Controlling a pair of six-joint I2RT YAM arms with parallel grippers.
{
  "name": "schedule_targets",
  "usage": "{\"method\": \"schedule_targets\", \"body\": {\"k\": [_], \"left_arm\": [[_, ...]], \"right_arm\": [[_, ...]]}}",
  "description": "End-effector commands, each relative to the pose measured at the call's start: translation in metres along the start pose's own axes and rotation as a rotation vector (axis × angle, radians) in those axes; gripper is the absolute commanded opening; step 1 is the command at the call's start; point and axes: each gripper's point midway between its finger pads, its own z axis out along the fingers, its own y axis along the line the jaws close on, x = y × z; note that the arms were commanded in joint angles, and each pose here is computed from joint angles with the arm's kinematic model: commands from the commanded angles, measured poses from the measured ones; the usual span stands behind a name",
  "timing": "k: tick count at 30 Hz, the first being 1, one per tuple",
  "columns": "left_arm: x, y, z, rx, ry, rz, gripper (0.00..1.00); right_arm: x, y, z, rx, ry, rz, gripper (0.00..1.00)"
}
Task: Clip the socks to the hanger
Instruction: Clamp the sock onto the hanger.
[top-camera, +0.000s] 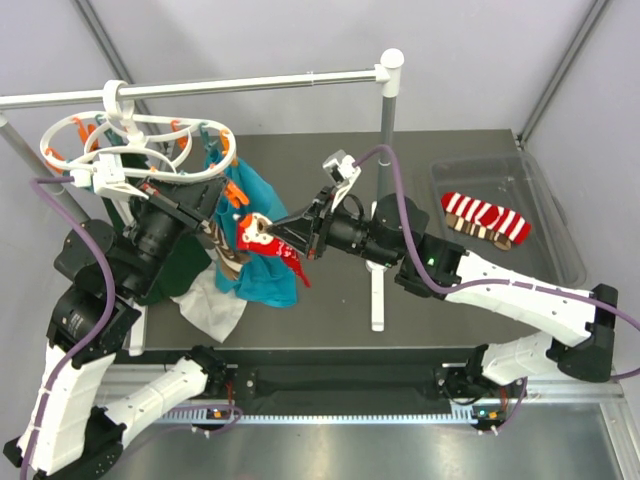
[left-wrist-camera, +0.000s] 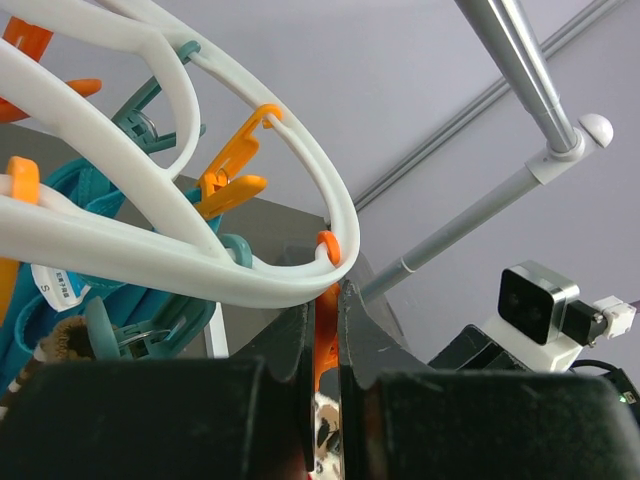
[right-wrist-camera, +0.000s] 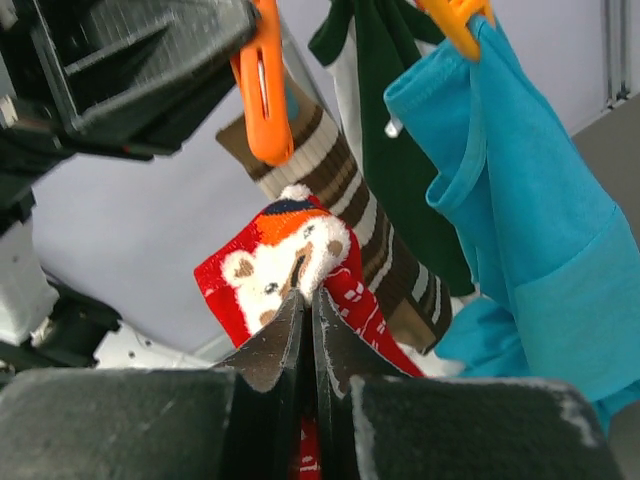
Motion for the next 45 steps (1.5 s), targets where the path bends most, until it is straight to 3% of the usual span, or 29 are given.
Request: {"method": "schedule_targets", "body": {"k": [1,30,45], "left_arm": [[0.005,0.001,0.001,0.003,0.013,-0.014,0.00],[0.004,-0.001,-0.001,0.009,0.015,-0.023,0.00],[0.004,-0.001,-0.001,0.009,0.015,-0.030,0.00]], "right_arm": [[-0.069,0.025,-0.002,-0.024,-0.231,0.059,0.00],[-0.076,0.022,-0.008,-0.006,-0.262,0.068,0.00],[-0.070,0.043,0.013,-0.132,-0.241,0.118,0.00]]}}
